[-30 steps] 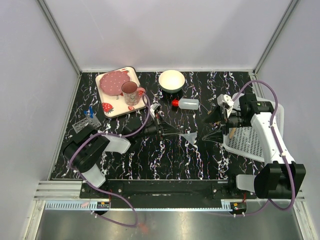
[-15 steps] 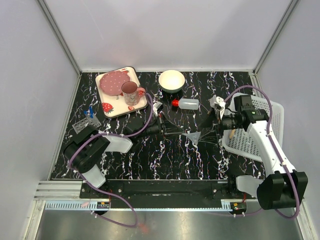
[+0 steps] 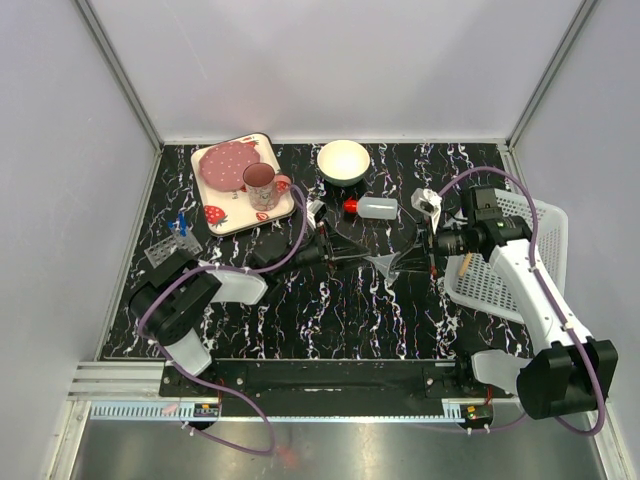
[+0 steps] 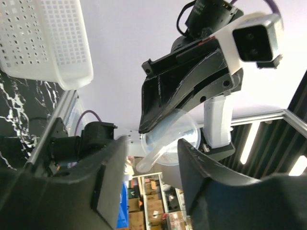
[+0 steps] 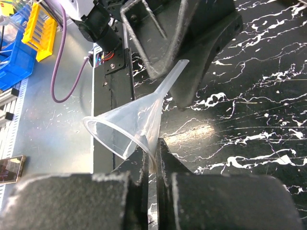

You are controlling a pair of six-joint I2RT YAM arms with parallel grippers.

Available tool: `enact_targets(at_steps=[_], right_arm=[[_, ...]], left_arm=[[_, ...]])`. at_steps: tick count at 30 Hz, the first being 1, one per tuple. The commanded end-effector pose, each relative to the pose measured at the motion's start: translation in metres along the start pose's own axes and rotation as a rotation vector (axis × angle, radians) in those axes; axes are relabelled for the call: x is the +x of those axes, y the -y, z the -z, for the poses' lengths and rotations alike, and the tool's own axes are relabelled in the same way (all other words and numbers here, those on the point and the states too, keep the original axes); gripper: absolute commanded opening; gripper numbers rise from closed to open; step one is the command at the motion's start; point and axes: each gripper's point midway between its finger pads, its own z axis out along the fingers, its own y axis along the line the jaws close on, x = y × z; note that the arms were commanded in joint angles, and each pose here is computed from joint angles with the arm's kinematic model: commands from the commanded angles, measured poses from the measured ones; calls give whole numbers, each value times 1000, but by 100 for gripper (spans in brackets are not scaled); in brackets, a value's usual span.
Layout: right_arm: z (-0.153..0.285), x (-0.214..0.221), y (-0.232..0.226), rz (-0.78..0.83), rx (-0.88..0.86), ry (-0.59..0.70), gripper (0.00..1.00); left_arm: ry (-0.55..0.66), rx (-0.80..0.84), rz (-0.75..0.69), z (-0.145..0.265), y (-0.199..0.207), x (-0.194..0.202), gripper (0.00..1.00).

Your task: Organize the chemistry lab equipment

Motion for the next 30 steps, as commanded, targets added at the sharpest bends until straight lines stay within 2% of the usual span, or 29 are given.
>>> enact_targets(at_steps=[1,2,3,6,8,9,11,12,13,14,15,17,21,30], right_arm=[[7,-19,1,28,70,-3,0],[8,-17,1,18,86,-14,0],[11,-15,4,25,120,-30,0],[23,-13,3,42,188,-40,0],[33,-11,9,37,244,-36,0],[38,-11,9,43,273,-32,0],[50,-8,17,31,345,-33,0],[52,-9,16,44,362,-35,0],[62,-8,23,29,413,-25,0],[67,-6,26,27,450,-37,0],[70,-8,27,34,474,-37,0],[80,-7,34,24,541,-52,0],[98,-14,44,12,642,-61,0],[147,-16,61,-14,884,-108,0]], left_arm=[[-16,311,-235,13,75,11,59],[-7,302,-239,15,74,8,65],[17,282,-255,19,70,0,79],[72,196,-294,33,57,-16,99],[95,154,-335,43,58,-22,99],[112,53,-351,47,39,-33,99],[140,-20,-427,53,45,-41,99],[145,-204,-443,62,9,-50,99],[171,-233,-525,64,31,-55,99],[191,-320,-564,70,26,-62,99],[217,-480,-622,83,13,-73,99],[266,-589,-672,104,17,-81,99],[294,-711,-766,131,23,-90,99],[351,-932,-723,189,-5,-101,99]])
